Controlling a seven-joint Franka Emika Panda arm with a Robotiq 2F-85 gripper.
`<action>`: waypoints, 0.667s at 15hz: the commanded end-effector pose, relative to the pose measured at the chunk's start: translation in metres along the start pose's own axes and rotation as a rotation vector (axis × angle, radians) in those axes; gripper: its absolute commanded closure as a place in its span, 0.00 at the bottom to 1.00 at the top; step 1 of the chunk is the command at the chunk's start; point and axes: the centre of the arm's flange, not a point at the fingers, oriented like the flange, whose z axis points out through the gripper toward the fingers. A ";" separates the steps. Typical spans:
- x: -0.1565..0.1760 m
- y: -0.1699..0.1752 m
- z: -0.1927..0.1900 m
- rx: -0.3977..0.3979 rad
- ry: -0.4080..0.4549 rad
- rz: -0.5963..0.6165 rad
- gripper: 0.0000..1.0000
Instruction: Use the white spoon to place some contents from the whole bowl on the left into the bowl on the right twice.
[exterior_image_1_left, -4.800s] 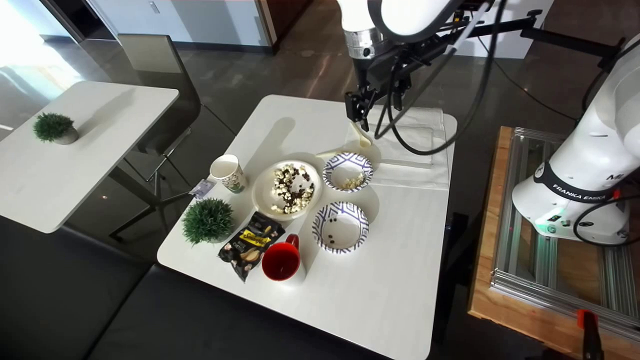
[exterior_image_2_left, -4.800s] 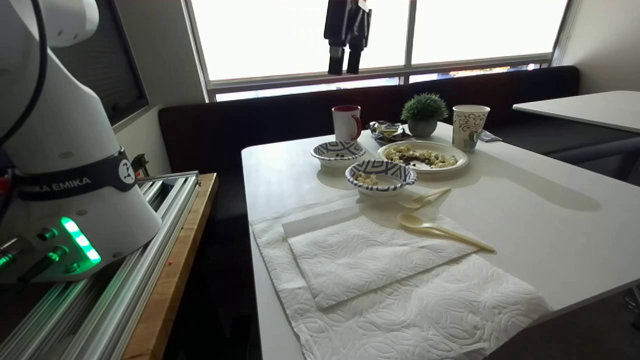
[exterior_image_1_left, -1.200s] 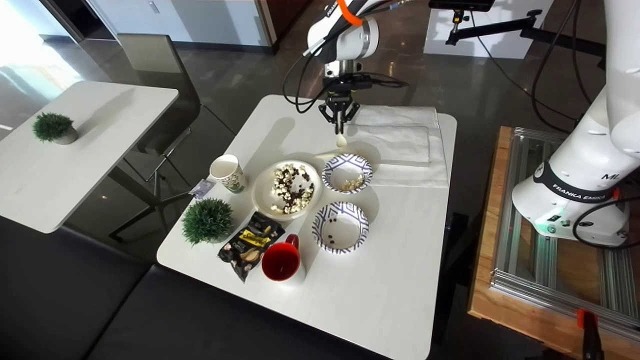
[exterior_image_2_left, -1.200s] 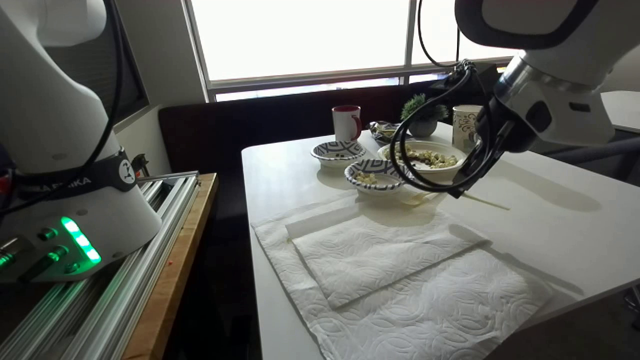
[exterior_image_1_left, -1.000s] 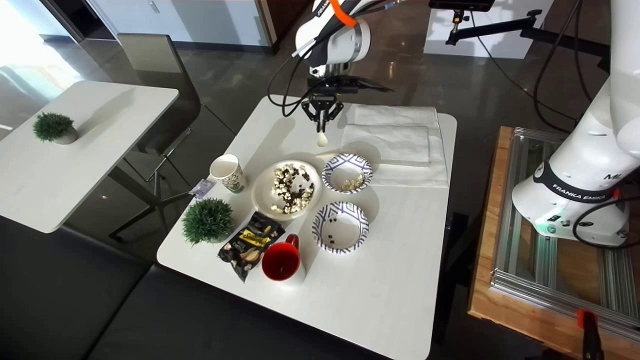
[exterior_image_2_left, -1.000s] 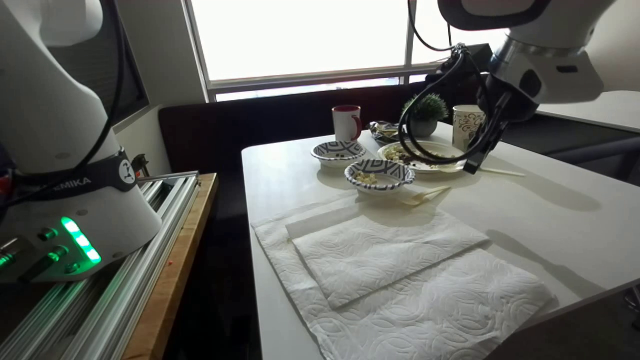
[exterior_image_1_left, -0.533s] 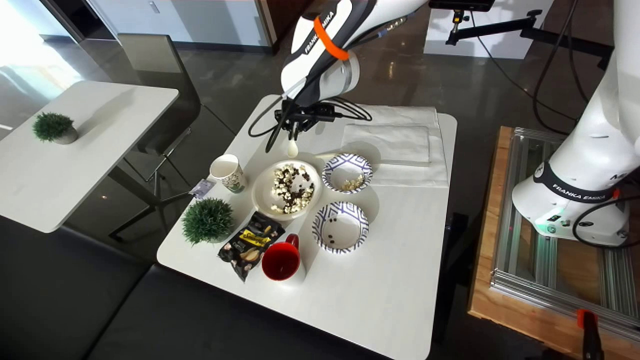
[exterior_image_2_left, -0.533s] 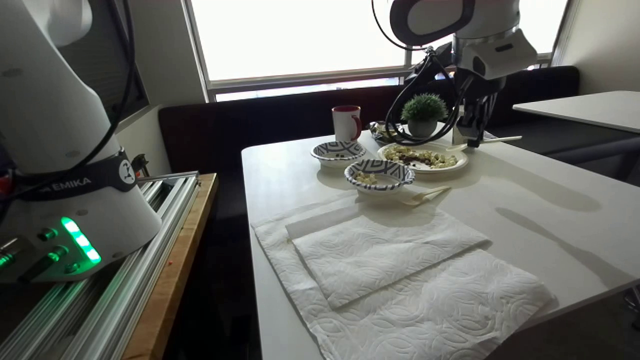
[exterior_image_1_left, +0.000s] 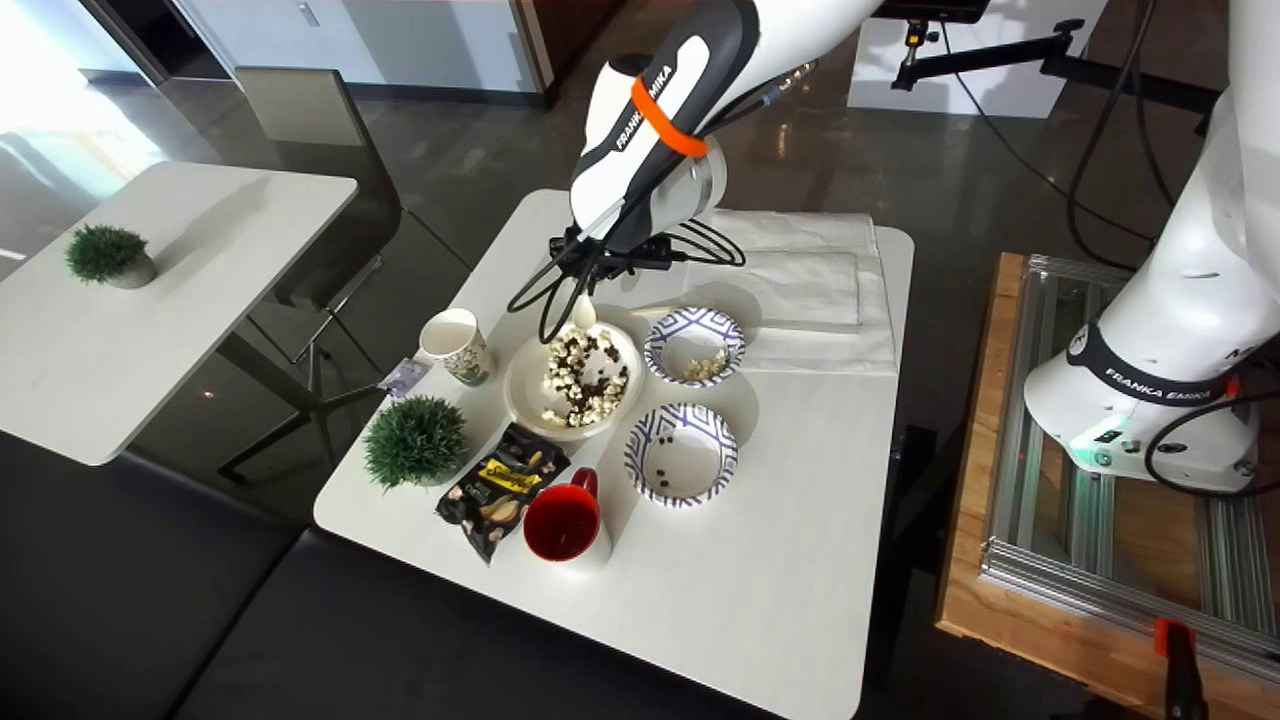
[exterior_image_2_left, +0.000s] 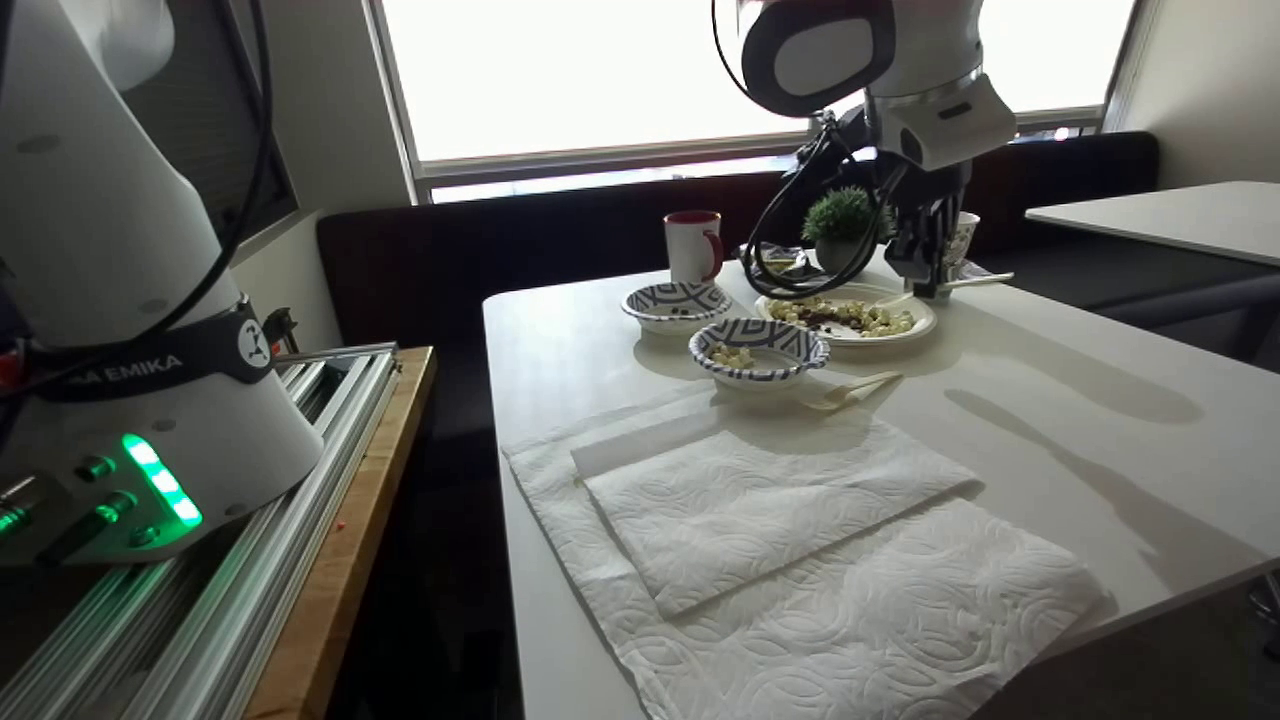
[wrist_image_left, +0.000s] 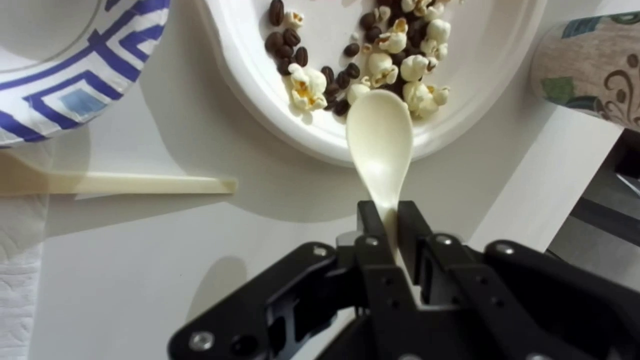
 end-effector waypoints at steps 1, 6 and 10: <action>-0.003 -0.001 0.003 0.000 0.023 -0.001 0.97; -0.012 -0.005 0.007 -0.002 0.078 -0.027 0.97; -0.013 -0.007 0.011 -0.009 0.165 -0.041 0.97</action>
